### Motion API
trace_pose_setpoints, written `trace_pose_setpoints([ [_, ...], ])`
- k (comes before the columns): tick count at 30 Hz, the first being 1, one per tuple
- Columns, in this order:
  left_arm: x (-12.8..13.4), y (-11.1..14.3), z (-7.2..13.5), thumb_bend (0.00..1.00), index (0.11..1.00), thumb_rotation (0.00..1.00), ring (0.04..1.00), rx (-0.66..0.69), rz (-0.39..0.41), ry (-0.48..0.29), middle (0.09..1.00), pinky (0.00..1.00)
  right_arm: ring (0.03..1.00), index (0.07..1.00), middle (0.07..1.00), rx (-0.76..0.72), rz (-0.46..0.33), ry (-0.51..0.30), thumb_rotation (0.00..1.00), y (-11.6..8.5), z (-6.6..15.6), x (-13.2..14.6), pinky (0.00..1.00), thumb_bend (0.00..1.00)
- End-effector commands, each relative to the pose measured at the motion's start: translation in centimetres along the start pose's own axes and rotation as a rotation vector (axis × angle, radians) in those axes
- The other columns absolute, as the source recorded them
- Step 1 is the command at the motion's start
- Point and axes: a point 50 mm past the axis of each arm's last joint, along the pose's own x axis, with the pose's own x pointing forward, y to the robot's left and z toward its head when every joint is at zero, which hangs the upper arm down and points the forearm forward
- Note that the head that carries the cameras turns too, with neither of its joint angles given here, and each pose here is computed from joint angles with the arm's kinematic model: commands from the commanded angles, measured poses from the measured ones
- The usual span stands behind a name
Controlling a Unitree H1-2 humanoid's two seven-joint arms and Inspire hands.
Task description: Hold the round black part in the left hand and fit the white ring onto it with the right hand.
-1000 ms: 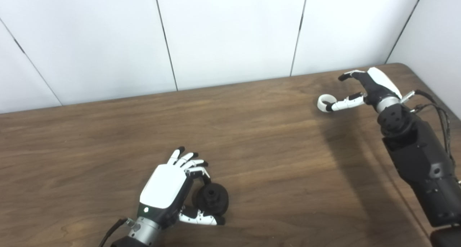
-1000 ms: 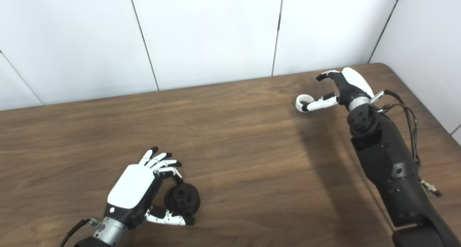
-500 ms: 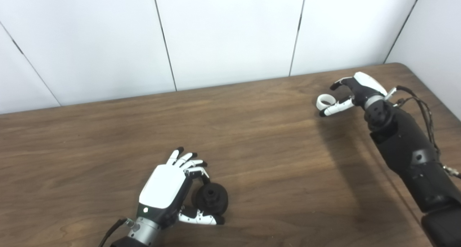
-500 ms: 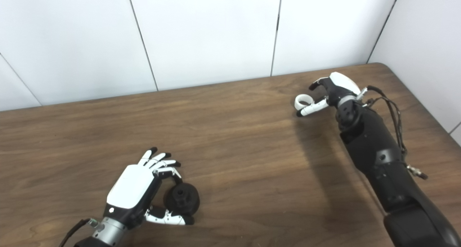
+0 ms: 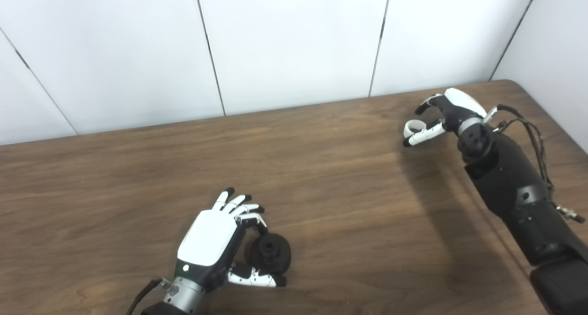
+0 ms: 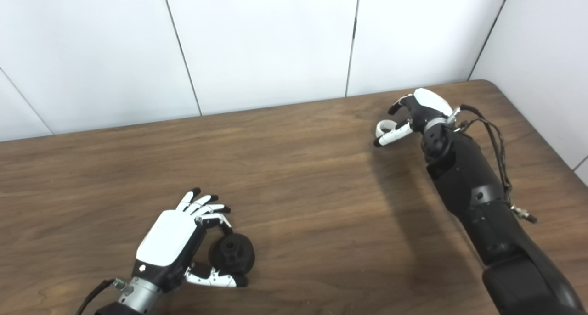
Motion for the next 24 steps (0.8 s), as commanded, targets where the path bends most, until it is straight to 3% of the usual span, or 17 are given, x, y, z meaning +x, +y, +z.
trace_pose_setpoints([
  [1, -0.2, 0.0, -0.2, 0.52, 0.485, 0.06, 0.898, 0.030, -0.017, 0.005, 0.786, 1.00, 1.000, 0.704, 0.954, -0.003, -0.076, -0.028, 0.26, -3.2, 1.3, 0.4, 1.00, 0.86],
  [9, 0.0, 0.3, -0.3, 0.52, 0.485, 0.06, 0.901, 0.036, -0.017, 0.001, 0.785, 1.00, 1.000, 0.605, 0.940, 0.003, -0.079, -0.022, 0.23, -3.4, 0.8, 0.2, 1.00, 0.83],
  [10, 0.0, 0.3, -0.3, 0.52, 0.485, 0.06, 0.902, 0.037, -0.017, 0.000, 0.785, 1.00, 1.000, 0.538, 0.936, 0.004, -0.080, -0.022, 0.19, -3.5, 0.8, 0.2, 1.00, 0.65],
  [12, 0.0, 0.3, -0.3, 0.52, 0.485, 0.06, 0.902, 0.038, -0.018, -0.002, 0.786, 1.00, 1.000, 0.501, 0.930, -0.005, -0.082, -0.021, 0.16, -3.5, 0.7, 0.2, 1.00, 0.55],
  [24, 0.0, 0.4, -0.3, 0.52, 0.484, 0.05, 0.895, 0.036, -0.015, -0.001, 0.779, 1.00, 0.999, 0.491, 0.892, -0.003, -0.091, -0.028, 0.15, -3.2, 0.1, -0.4, 1.00, 0.52],
])
